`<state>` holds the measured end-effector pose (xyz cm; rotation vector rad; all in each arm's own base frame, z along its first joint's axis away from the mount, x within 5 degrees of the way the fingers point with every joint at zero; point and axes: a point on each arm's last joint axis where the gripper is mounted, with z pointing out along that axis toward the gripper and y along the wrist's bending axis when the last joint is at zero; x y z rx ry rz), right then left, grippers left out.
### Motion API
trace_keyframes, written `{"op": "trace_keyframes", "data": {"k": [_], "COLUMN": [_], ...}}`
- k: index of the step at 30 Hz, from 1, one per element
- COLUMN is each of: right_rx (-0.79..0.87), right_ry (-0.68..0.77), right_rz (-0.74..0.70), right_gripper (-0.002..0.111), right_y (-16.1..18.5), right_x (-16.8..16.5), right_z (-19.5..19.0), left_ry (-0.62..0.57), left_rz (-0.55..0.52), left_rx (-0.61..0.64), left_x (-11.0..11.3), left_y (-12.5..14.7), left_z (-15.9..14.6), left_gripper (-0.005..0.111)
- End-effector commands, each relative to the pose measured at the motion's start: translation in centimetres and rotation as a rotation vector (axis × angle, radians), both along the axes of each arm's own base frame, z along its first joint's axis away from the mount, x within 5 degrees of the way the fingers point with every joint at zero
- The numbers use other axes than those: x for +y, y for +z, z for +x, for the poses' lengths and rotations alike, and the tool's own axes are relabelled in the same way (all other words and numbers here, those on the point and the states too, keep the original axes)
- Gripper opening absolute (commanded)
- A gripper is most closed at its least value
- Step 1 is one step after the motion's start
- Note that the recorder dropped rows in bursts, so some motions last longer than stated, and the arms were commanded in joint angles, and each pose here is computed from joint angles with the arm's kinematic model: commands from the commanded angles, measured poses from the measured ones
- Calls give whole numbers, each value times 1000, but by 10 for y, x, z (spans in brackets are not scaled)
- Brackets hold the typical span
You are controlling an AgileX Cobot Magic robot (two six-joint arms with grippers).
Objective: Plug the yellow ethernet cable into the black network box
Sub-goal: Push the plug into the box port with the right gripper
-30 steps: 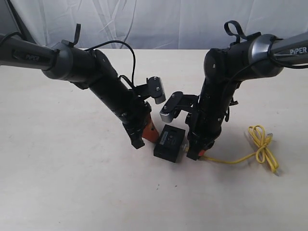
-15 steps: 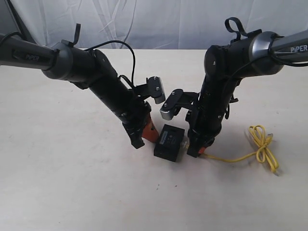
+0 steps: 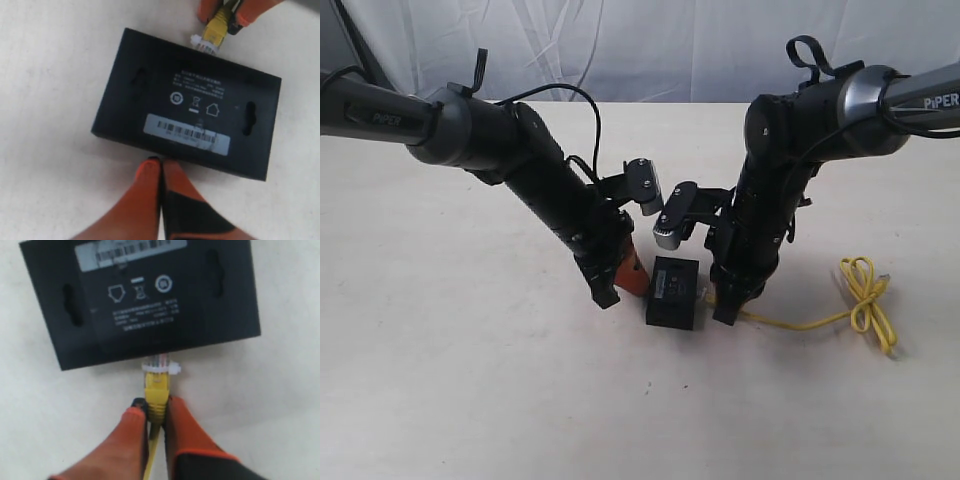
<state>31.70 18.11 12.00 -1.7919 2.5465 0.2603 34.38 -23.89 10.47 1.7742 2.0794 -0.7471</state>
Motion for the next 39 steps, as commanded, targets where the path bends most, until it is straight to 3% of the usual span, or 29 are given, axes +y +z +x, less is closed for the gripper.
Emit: {"op": "trace_keyframes", "data": {"k": [1,25,33,39], "right_rx": [6,-22,-76,-114], "right_ry": [23,-90,63,205], "right_rz": [17,145,76,92], "right_gripper": [-1,-1,-1,-1], "right_y": [2,4,3,3], "right_x": [3,15,8,9], "right_z": [0,5,7,8], "left_ry": [-8,4,14,59], "left_rz": [4,-22,20,124], "left_rx": [12,42,0,-19], "left_x": [-1,-3,6,24], "left_y": [-5,-3,10,14], "left_z": [-2,-3,1,8], "left_gripper": [0,0,0,0]}}
